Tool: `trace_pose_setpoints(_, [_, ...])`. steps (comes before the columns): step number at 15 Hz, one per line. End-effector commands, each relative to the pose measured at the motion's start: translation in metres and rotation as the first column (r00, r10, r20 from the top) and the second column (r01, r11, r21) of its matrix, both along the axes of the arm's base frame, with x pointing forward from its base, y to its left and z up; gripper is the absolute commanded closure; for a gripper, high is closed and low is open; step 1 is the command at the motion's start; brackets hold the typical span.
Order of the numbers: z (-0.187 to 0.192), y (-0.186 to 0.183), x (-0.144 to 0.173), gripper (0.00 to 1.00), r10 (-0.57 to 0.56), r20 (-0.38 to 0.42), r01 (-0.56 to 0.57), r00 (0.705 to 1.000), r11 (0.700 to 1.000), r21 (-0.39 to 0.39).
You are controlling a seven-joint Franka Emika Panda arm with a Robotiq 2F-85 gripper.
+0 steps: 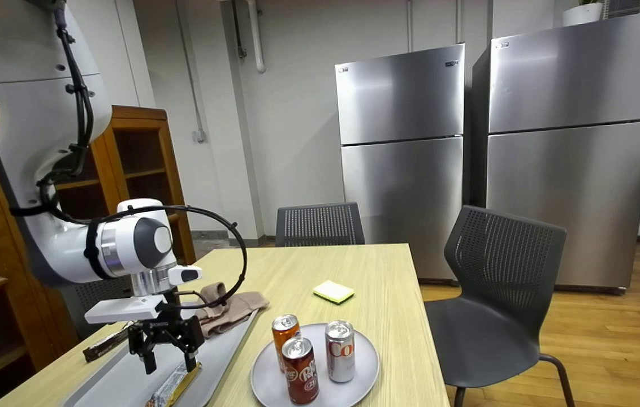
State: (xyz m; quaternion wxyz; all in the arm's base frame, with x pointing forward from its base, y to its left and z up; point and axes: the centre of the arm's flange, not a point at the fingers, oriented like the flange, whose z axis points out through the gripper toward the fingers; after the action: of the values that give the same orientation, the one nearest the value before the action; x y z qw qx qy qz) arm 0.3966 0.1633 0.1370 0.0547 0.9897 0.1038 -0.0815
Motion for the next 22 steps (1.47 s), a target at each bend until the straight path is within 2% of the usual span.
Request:
trace_pose_setpoints(1, [-0.011,-0.009,-0.001,0.0,0.034,-0.002,-0.034,0.999,0.999,0.011])
trace_pose_setpoints(6, [-0.018,-0.011,-0.003,0.0,0.048,-0.01,-0.048,0.999,0.999,0.016])
trace_pose_setpoints(7, [-0.017,-0.012,-0.004,0.25,0.048,-0.005,-0.048,0.999,0.999,0.02])
trace_pose_setpoints(8, [-0.017,-0.012,-0.004,0.26,0.047,-0.002,-0.047,0.999,0.999,0.02])
trace_pose_setpoints(9, [-0.016,-0.013,-0.003,0.33,0.043,-0.003,-0.043,0.999,0.999,0.023])
trace_pose_setpoints(15, [-0.018,-0.017,-0.001,0.81,0.03,-0.009,-0.03,0.999,0.999,0.017])
trace_pose_setpoints(16, [-0.018,-0.018,-0.001,0.84,0.028,-0.009,-0.028,1.0,0.999,0.018])
trace_pose_setpoints(22, [-0.003,-0.011,-0.003,0.84,0.01,-0.014,-0.009,1.0,0.999,0.036])
